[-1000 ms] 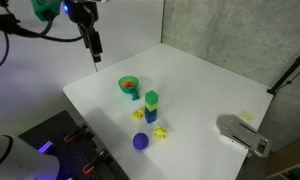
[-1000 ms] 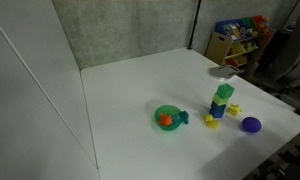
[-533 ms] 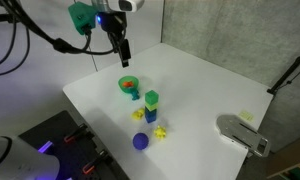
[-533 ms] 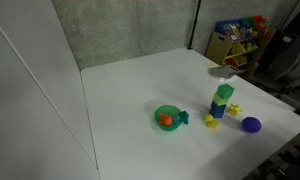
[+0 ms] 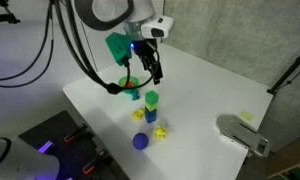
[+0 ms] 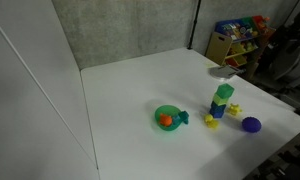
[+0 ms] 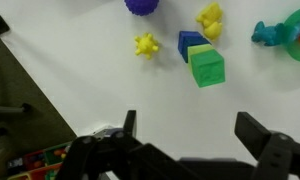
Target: Place the star shaped toy in the bowl
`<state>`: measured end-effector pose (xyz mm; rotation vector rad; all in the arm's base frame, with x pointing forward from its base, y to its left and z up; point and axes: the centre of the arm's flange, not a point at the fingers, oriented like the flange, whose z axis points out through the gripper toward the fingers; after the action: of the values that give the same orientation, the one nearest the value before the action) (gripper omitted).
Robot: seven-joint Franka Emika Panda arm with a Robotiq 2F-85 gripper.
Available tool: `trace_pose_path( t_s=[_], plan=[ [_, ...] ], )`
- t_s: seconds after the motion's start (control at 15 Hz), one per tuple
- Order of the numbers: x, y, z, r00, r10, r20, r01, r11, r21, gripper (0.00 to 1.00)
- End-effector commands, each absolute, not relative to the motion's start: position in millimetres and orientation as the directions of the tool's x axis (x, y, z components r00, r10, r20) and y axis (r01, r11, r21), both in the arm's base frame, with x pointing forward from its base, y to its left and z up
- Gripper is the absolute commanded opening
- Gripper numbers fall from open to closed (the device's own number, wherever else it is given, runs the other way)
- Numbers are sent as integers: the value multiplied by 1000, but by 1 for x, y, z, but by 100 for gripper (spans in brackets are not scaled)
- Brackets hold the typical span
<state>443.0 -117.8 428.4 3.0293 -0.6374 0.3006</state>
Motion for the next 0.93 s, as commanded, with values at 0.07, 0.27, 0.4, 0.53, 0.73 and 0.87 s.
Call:
trace_pose_path(
  t_s=[0.07,0.27,0.4,0.53,0.73,0.87],
  plan=[
    [462,-157,376,891,-408,200,-415,-910,-7,100],
    [475,-178,335,906,-395,153,-399,-917,0,100],
    [485,-185,308,917,-381,116,-386,-922,22,100],
    [495,-187,281,928,-365,73,-369,-929,39,100],
    [508,-186,248,936,-353,3,-353,-935,28,100],
    [514,-186,230,941,-338,-21,-338,-941,17,100]
  ],
)
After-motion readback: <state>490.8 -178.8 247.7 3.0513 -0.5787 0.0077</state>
